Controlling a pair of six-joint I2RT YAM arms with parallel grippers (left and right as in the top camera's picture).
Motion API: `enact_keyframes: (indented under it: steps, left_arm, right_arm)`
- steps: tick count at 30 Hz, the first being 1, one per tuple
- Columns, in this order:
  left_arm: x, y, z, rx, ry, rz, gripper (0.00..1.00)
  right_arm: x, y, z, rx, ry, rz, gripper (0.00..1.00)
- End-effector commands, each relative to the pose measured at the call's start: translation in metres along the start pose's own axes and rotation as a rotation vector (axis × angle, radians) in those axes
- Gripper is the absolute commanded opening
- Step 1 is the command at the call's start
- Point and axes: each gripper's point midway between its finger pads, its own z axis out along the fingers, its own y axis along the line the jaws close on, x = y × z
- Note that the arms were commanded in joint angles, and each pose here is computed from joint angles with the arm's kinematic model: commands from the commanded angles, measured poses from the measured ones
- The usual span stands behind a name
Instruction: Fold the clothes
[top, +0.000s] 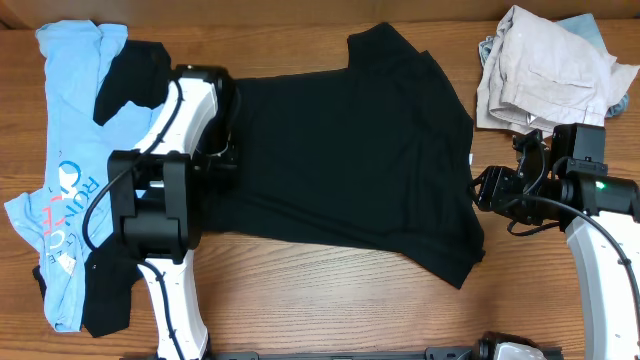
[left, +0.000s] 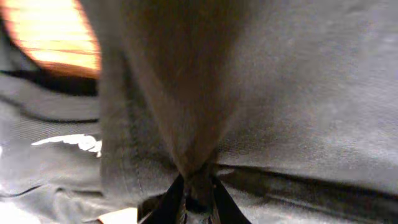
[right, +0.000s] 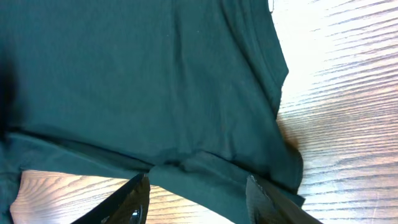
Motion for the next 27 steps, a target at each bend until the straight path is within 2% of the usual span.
enact_keyframes:
  steps: [1,3,7,9,12,14,27]
  left_arm:
    - [-0.008,0.001,-0.014,-0.026,-0.033,0.011,0.11]
    - [-0.007,0.002,-0.016,-0.027,-0.029,0.012,0.06]
    - [-0.004,0.002,-0.015,-0.027,-0.019,0.014,0.08]
    - [-0.002,0.001,-0.015,-0.023,-0.012,0.015,0.14]
    - [0.001,-0.002,-0.015,-0.005,0.002,0.016,0.3]
    - [0.001,-0.003,-0.015,0.002,0.005,0.017,0.34]
    - [-0.014,-0.012,0.001,0.032,-0.049,0.023,0.34]
  right_arm:
    - [0.0,-0.002,0.001,0.003,-0.002,0.002,0.54]
    - [0.0,-0.002,0.001,0.003,-0.003,0.001,0.54]
    - [0.0,-0.002,0.001,0.003,-0.002,0.002,0.54]
    - [0.0,-0.002,0.001,0.003,-0.002,0.002,0.54]
    - [0.0,-0.002,0.001,0.003,-0.003,0.001,0.54]
    - [-0.001,-0.001,0.001,0.003,-0.006,0.0,0.54]
    - [-0.002,-0.002,0.001,0.009,-0.01,-0.002,0.54]
